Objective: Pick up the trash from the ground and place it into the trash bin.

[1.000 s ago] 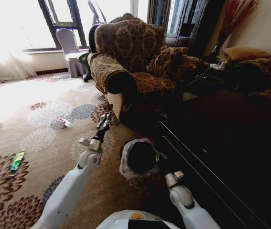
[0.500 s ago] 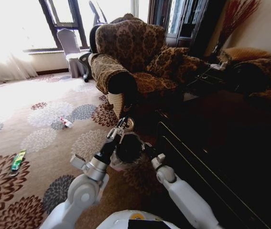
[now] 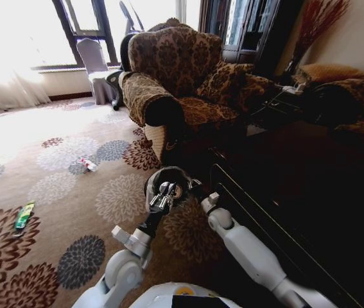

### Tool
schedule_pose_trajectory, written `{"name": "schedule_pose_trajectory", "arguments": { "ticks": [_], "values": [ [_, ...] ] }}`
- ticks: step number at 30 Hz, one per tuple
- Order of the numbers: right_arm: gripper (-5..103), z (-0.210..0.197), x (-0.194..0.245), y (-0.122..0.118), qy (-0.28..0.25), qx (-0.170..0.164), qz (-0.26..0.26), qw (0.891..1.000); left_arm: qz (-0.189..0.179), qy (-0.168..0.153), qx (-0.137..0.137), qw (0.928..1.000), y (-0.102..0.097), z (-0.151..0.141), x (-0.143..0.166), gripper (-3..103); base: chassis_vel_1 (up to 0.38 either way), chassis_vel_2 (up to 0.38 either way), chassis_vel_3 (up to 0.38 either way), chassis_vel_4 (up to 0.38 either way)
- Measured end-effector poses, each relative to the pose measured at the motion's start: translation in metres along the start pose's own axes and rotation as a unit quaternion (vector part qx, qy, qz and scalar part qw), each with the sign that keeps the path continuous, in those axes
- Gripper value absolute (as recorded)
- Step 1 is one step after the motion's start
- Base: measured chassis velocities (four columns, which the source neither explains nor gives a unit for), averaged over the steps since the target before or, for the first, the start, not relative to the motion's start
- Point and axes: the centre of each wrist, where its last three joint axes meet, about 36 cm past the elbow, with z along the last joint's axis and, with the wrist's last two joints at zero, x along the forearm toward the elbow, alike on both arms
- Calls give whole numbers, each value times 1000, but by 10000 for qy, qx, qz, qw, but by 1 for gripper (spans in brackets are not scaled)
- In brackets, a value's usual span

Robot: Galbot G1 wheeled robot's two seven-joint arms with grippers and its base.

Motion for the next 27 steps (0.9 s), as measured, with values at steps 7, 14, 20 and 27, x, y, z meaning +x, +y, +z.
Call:
{"name": "schedule_pose_trajectory", "arguments": {
  "ticks": [7, 14, 20, 27],
  "values": [
    [0, 1, 7, 10, 47, -79, -50, 9999, -186, 170, -99, 9996, 17, 6, -52, 42, 0, 0, 0, 0],
    [0, -3, 7, 2, -15, -93, 98, 9999, -197, 103, -254, 9994, 20, 12, -54, 64, 0, 0, 0, 0],
    [0, -3, 16, 1, -43, -170, 212, 9996, 121, -746, -927, 9928, 17, 0, -41, 85, 0, 0, 0, 0],
    [0, -5, 41, 5, -45, -190, 307, 9993, 122, -1964, -2442, 9495, 12, -43, -19, 100, 0, 0, 0, 0]
  ]
}}
